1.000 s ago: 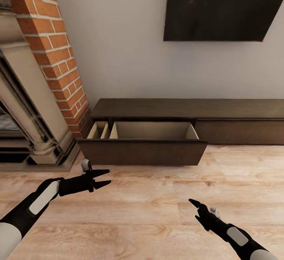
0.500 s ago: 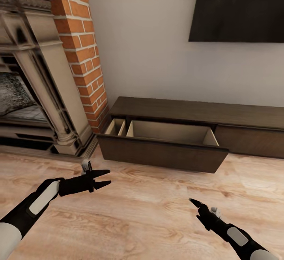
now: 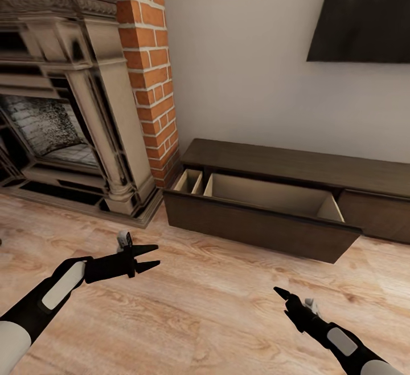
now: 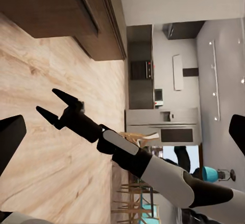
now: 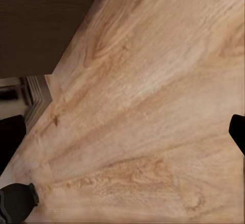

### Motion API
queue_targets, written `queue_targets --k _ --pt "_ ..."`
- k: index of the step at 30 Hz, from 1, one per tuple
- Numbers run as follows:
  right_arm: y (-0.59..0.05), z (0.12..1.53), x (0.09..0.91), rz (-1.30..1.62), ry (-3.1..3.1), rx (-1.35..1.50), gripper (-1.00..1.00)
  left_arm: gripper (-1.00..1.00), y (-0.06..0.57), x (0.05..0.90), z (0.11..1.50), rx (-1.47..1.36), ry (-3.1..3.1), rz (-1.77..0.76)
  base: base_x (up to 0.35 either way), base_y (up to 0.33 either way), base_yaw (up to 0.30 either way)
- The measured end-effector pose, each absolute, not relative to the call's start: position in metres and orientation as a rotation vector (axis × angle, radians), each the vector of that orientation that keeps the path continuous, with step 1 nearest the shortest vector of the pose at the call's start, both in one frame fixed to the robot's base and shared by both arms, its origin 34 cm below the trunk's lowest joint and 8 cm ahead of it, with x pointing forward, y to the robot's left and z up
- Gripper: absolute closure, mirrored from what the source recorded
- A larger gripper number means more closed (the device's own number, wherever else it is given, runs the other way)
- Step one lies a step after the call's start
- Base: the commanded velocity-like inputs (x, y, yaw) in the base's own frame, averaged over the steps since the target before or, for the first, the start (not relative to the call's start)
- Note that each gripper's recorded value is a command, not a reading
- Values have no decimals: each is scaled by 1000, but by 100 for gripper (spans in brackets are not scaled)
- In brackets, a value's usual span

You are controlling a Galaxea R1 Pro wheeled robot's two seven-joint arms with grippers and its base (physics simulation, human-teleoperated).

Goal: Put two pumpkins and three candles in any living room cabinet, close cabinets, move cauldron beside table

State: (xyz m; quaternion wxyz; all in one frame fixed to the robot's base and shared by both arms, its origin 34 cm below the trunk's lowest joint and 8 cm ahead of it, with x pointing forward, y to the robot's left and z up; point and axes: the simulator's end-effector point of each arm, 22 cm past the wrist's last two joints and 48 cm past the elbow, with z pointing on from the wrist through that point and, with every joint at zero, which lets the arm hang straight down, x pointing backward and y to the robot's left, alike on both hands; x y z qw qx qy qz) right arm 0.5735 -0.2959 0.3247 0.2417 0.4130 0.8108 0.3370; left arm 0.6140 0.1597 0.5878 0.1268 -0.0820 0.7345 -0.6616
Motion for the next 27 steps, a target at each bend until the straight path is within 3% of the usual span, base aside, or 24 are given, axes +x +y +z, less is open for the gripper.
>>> queue_targets --k 13,20,27 --pt "-299 323 573 875 2239 1068 -100 -100 160 614 587 -238 2141 -1923 0 0 7" --pt "-298 322 574 875 2239 1068 -100 -100 160 614 588 -241 2138 -1926 -18 9 227" --pt "-299 323 574 871 2237 1062 -100 -100 160 614 587 -243 2137 -1926 -203 162 284"
